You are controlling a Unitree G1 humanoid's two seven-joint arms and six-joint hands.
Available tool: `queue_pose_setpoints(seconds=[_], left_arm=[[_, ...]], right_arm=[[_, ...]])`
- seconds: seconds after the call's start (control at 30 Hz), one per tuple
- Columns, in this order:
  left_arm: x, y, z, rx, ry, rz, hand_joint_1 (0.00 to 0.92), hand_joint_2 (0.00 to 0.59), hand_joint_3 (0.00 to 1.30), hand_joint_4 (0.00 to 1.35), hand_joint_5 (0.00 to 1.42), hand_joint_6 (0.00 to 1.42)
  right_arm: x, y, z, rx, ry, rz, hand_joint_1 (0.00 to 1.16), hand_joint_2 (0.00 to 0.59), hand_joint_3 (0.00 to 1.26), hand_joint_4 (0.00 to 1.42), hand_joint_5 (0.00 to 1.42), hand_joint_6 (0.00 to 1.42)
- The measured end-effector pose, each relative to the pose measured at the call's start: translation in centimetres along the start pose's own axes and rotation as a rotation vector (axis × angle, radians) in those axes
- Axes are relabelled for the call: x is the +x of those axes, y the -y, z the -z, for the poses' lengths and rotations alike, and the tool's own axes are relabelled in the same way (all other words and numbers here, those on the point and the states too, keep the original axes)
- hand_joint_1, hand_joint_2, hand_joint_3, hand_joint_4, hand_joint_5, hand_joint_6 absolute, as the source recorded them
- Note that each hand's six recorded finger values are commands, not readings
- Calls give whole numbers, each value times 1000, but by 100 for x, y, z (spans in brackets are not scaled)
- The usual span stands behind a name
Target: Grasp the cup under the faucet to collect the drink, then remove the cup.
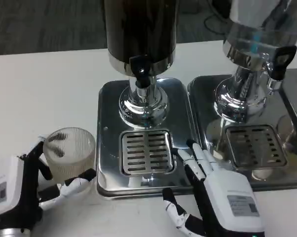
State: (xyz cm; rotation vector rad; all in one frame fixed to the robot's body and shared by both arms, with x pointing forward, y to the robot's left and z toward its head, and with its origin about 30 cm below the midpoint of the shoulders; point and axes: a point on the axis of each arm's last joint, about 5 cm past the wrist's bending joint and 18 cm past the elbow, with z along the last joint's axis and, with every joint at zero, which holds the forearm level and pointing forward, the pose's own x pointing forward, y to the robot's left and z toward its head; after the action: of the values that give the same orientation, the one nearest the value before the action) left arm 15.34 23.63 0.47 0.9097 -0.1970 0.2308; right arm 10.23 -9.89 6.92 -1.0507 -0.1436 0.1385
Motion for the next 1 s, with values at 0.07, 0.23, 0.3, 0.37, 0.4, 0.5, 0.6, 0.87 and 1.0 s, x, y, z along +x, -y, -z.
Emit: queue_pose_setpoints(seconds=[0.07, 0.23, 0.3, 0.37, 0.4, 0.5, 0.6, 0.87, 1.0], left_arm=[[-3, 3, 0, 5, 2, -3, 510, 87, 458, 653, 962, 1239], [-5, 8, 4, 29, 11, -13, 527, 88, 463, 654, 957, 1231], [-10, 8, 6, 36, 7, -23, 544, 86, 463, 654, 956, 1233], [-28, 7, 7, 41, 4, -31, 554, 83, 463, 654, 945, 1232], [-30, 6, 7, 41, 4, -34, 556, 82, 463, 654, 945, 1232], [-31, 6, 6, 44, 3, -43, 560, 71, 468, 654, 944, 1232], [-35, 6, 5, 44, 3, -44, 563, 68, 471, 654, 944, 1232], [-12, 7, -23, 33, 20, -76, 569, 61, 477, 654, 939, 1217], [8, 8, -44, 26, 32, -91, 570, 60, 478, 654, 935, 1214]], right_arm=[[1, 1, 2, -1, 0, 0, 394, 419, 156, 23, 75, 234], [0, 6, 14, -5, -3, -2, 394, 421, 156, 23, 75, 235], [0, 7, 14, -5, -3, -3, 393, 423, 154, 23, 75, 235], [0, 7, 15, -6, -2, -4, 393, 423, 152, 22, 75, 235], [0, 8, 15, -7, -2, -4, 393, 424, 151, 22, 75, 235], [7, 14, 13, -6, 0, -12, 393, 424, 149, 21, 75, 235], [13, 16, 13, -4, -1, -31, 393, 425, 148, 16, 75, 235], [20, 20, 14, -6, 1, -29, 393, 425, 135, 11, 73, 245], [21, 24, 15, -6, 0, -27, 393, 425, 120, 3, 66, 248]])
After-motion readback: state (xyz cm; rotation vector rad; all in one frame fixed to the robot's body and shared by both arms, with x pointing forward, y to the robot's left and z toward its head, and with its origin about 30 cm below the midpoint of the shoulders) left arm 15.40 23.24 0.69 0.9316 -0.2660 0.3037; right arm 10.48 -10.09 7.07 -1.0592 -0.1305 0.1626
